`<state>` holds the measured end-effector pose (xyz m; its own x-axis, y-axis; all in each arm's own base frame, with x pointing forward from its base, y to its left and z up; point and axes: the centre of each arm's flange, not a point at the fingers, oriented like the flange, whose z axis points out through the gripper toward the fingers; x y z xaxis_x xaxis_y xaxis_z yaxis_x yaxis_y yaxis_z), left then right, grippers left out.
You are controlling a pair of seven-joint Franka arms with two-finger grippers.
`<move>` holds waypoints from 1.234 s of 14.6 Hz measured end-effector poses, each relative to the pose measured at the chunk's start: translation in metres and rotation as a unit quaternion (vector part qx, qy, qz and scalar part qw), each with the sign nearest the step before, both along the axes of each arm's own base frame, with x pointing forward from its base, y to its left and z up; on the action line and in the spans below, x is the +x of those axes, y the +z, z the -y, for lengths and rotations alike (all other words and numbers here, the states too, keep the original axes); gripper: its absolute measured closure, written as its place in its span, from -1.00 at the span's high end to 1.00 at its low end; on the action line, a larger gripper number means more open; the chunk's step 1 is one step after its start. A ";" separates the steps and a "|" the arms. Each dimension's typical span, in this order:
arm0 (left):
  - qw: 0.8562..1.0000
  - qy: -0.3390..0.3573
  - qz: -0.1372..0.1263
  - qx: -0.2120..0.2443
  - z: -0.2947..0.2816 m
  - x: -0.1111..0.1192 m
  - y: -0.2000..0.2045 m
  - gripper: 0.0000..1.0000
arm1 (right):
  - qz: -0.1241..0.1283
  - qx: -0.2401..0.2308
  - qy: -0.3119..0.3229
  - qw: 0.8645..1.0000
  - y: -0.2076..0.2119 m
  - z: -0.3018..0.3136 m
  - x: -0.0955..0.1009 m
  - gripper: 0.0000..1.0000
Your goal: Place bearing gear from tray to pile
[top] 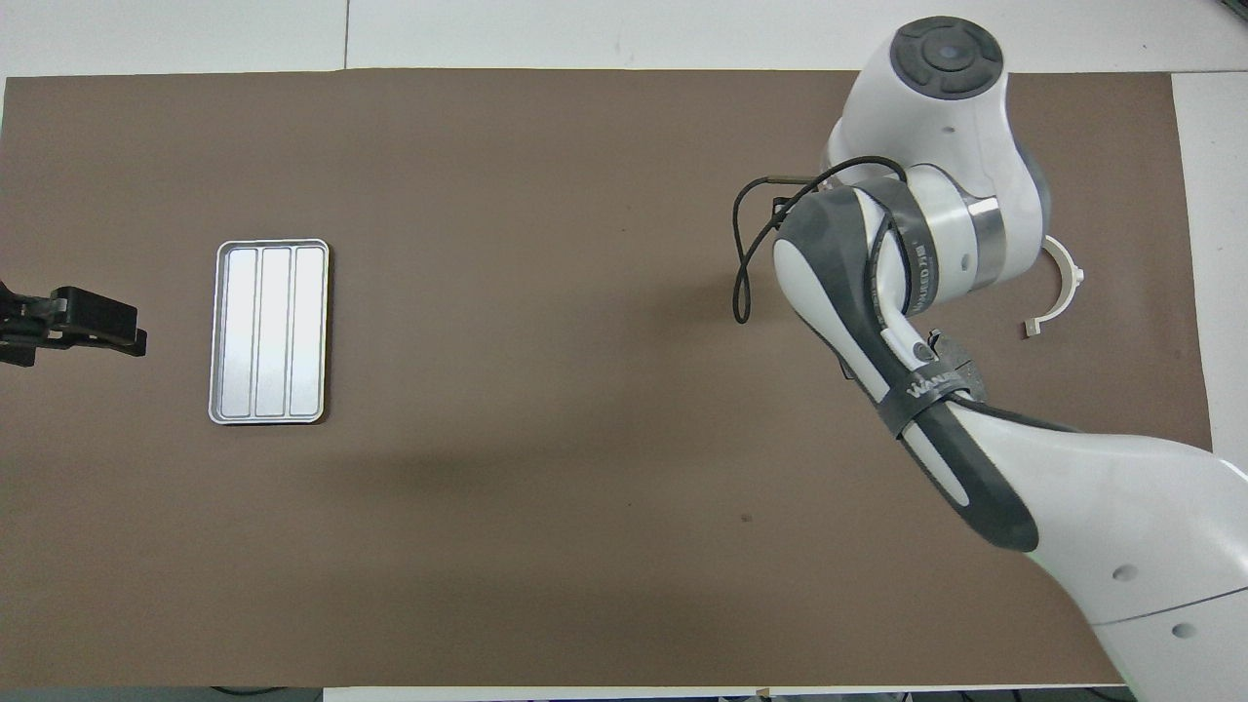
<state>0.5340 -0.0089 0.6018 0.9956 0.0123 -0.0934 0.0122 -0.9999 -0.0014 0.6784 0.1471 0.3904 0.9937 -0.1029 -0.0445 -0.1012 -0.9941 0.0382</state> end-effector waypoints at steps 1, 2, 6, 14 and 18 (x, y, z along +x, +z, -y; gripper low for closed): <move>1.000 0.000 0.000 0.000 0.000 0.000 0.000 1.00 | 0.011 0.004 0.018 1.000 -0.018 0.024 0.004 -0.32; 1.000 0.000 0.000 0.000 0.000 0.000 0.000 1.00 | 0.019 0.007 0.030 0.999 -0.034 0.042 0.004 -0.32; 1.000 0.000 0.000 0.000 0.000 0.000 0.000 1.00 | 0.042 0.011 0.065 0.997 -0.077 0.070 0.004 -0.32; 1.000 0.000 0.000 0.000 0.000 0.000 0.000 1.00 | 0.063 0.013 0.090 0.994 -0.103 0.086 0.012 -0.32; 1.000 0.000 0.000 0.000 0.000 0.000 0.000 1.00 | 0.062 0.013 0.090 0.994 -0.104 0.086 0.012 -0.22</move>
